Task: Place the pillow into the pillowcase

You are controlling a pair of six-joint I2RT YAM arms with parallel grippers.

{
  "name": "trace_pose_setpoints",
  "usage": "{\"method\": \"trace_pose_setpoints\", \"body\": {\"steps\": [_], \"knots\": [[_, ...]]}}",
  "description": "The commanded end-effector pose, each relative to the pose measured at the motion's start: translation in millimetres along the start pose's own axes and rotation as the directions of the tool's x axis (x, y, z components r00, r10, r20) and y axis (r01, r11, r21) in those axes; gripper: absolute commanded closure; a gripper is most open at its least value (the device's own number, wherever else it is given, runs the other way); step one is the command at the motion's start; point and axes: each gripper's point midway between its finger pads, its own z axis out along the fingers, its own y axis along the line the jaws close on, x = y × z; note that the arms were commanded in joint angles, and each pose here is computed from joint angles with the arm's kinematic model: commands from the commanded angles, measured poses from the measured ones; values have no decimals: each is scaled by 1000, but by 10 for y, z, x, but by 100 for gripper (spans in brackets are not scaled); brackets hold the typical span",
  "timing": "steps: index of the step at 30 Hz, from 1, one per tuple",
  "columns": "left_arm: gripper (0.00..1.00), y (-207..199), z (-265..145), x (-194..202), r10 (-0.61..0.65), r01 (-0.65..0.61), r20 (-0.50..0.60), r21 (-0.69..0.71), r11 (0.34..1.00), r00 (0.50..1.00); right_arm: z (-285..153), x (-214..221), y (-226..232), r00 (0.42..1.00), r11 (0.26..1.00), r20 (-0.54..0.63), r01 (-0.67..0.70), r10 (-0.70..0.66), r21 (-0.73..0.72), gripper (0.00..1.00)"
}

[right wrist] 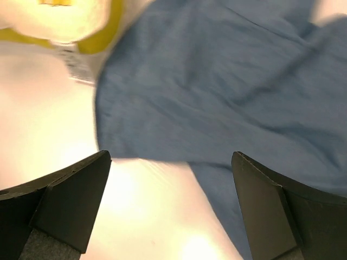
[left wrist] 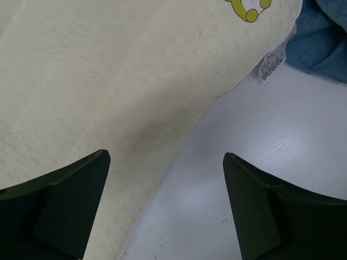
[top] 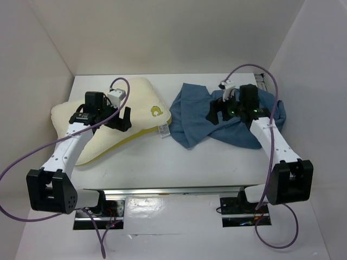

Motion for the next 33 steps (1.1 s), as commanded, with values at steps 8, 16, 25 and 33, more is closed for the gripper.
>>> {"method": "trace_pose_setpoints", "body": {"steps": [8,16,25,33], "knots": [[0,146,-227,-327,58,-50,54,-138,989,997,449,-578,620,965,957,-41,252,-260,-144,0],[0,282,-294,-282,77,-69,27,-217,974,997,1079,164,1086,922,949,-273,215,-275,-229,7],[0,314,-253,-151,76,-76,-7,-229,971,997,1429,381,730,914,987,-378,164,-149,5,15],[0,329,-150,-195,66,-66,-9,-217,974,998,1578,613,549,888,981,-442,179,-127,77,16]]}}
